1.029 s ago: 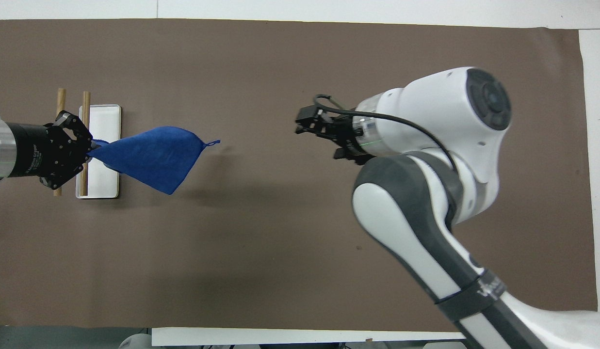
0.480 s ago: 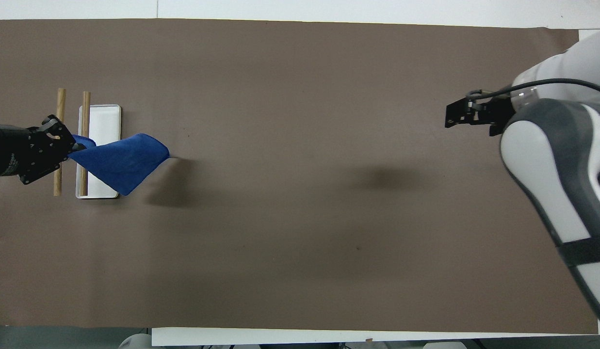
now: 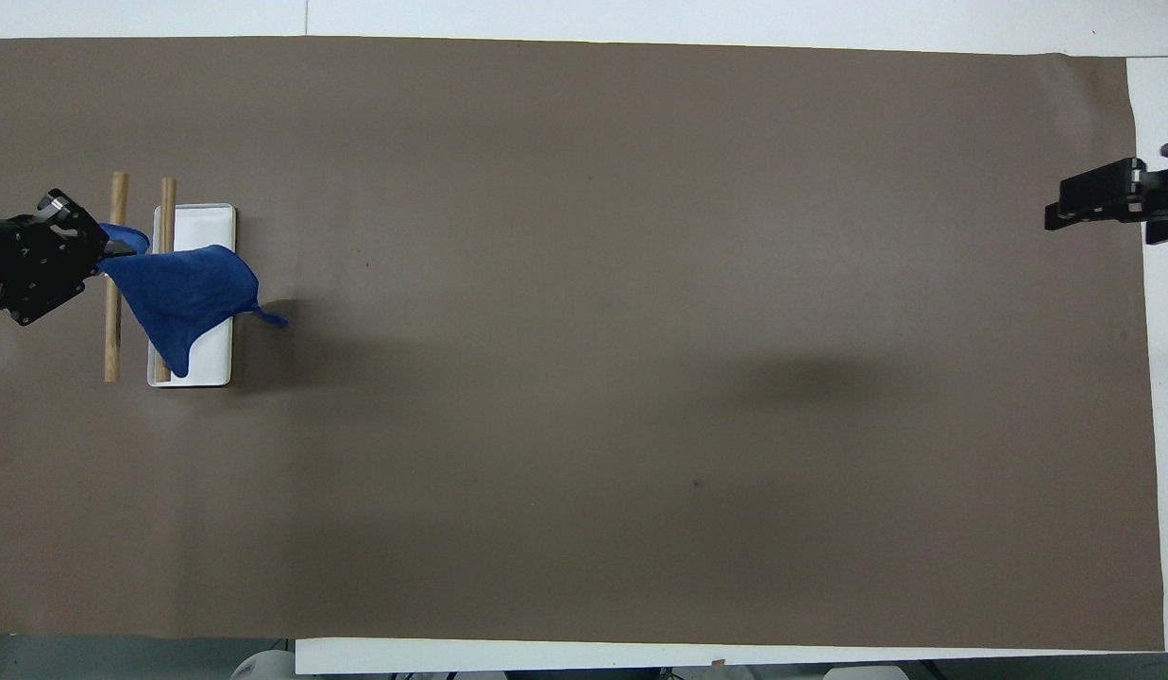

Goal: Right arm passes towel to left arm to hang
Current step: 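Lower the towel over the wooden rods with the left gripper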

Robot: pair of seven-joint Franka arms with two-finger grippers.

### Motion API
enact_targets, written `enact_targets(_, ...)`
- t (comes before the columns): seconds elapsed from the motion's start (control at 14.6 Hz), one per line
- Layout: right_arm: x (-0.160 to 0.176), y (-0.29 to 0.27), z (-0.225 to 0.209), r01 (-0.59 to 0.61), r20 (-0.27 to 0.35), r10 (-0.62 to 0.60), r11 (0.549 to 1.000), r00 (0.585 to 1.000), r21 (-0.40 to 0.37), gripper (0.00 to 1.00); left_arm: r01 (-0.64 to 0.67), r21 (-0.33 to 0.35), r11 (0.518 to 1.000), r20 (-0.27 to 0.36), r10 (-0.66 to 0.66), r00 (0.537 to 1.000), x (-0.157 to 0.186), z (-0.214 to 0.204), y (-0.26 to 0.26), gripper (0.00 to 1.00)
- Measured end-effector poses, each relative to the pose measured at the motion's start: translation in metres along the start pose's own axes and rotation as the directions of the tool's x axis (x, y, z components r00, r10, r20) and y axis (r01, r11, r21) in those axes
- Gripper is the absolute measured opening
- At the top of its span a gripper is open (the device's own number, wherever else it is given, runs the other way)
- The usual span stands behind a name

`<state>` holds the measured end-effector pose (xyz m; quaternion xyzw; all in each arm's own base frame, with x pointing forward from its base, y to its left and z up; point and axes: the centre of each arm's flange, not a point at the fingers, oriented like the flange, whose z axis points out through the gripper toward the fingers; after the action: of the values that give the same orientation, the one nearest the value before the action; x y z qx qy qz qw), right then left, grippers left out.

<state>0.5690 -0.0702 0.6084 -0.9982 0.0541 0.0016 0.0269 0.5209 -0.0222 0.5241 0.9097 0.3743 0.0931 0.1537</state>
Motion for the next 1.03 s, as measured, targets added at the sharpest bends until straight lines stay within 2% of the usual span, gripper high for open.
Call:
enact_targets(0.34, -0.017, 0.02, -0.029, 0.06, 0.054, -0.06, 0.998, 0.997, 0.003, 1.0, -0.035, -0.004, 0.999, -0.034, 0.034, 0.999, 0.029, -0.008, -0.019, 0.03)
enact_targets(0.69, -0.017, 0.011, -0.03, 0.069, 0.037, -0.069, 0.998, 0.997, 0.003, 1.0, -0.044, -0.034, 0.998, -0.065, 0.042, 0.997, 0.044, -0.023, -0.002, 0.03)
enact_targets(1.03, -0.014, 0.012, -0.01, 0.065, 0.04, -0.065, 0.998, 0.997, 0.004, 1.0, -0.048, -0.016, 0.999, -0.091, 0.046, 0.995, 0.063, -0.026, -0.009, 0.03)
